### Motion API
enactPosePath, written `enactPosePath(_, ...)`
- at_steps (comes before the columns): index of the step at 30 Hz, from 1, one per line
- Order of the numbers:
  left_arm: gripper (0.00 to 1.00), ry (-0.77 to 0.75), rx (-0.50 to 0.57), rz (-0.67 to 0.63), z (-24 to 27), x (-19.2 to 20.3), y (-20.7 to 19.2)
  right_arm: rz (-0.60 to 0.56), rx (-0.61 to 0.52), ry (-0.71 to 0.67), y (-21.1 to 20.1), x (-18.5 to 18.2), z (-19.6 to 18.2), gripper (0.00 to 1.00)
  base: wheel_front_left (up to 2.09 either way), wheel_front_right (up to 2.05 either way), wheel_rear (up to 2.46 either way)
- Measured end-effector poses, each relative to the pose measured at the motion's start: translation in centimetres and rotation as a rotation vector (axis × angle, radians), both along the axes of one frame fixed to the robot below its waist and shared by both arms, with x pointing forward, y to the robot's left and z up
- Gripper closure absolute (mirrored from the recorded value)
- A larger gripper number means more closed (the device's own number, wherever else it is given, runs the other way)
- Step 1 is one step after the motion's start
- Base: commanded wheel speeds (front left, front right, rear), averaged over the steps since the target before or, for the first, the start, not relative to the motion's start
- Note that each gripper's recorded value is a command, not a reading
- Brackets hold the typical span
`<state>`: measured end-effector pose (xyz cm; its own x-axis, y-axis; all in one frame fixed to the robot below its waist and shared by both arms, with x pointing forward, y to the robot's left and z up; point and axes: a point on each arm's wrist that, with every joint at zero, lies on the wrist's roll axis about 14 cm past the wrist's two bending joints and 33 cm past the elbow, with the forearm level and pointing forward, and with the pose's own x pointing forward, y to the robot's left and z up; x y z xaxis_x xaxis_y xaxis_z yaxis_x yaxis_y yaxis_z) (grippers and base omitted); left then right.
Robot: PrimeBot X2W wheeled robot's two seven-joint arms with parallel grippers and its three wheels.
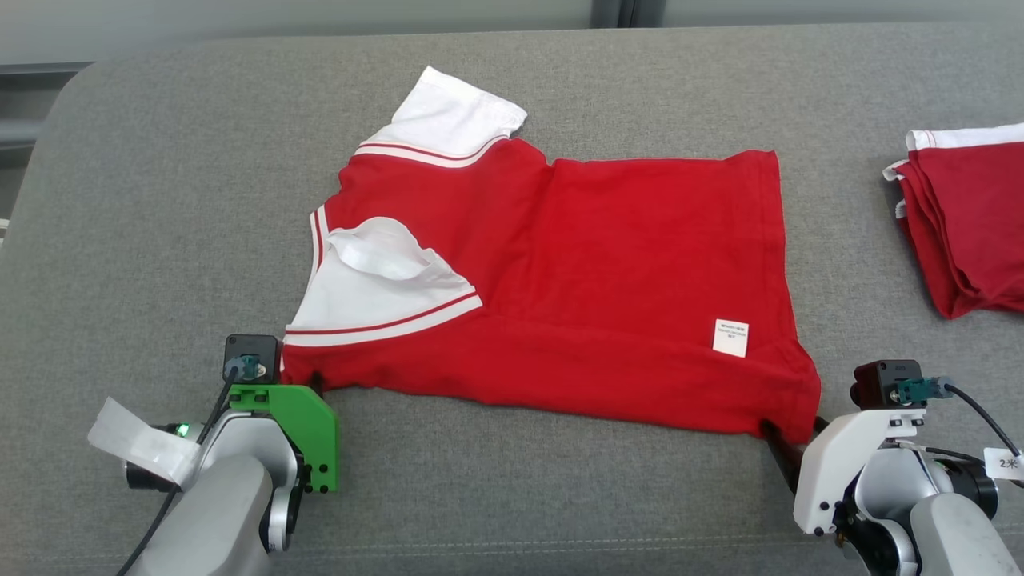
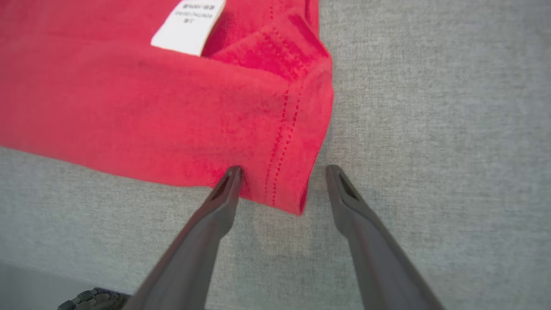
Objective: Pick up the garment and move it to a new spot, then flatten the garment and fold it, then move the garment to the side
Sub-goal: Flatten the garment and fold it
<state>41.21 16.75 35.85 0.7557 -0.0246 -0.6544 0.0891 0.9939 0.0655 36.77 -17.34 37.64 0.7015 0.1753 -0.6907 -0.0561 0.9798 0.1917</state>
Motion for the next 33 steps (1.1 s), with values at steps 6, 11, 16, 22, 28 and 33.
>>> enactPosePath(6,0.68,0.015,-0.02,0.005,-0.6,0.4,-0.4,0.011,0.004,0.015,0.3,0.5,-0.7,0.0,0.0,0.0,0.0)
enactPosePath(11,1.0,0.02,-0.037,0.004,-0.7,0.6,-0.7,0.028,0.0,0.019,0.5,0.8,-0.9,1.0,0.0,0.0,0.0)
enactPosePath(16,1.0,0.016,-0.045,0.012,-0.6,0.5,-0.7,0.043,0.005,0.014,1.0,0.8,-0.6,1.0,0.0,0.0,0.0)
enactPosePath(22,1.0,-0.002,-0.068,0.024,-0.2,-0.3,-0.8,0.043,-0.004,0.003,0.4,0.4,0.0,1.0,0.0,0.0,0.0)
enactPosePath(28,1.0,-0.009,-0.118,0.047,0.0,-2.3,-1.5,0.028,-0.034,-0.017,-1.2,0.1,1.2,1.0,0.0,0.0,0.0)
enactPosePath(33,1.0,-0.008,-0.134,0.062,0.1,-4.1,-1.6,0.018,-0.049,-0.012,-2.2,-0.6,1.7,1.0,0.0,0.0,0.0)
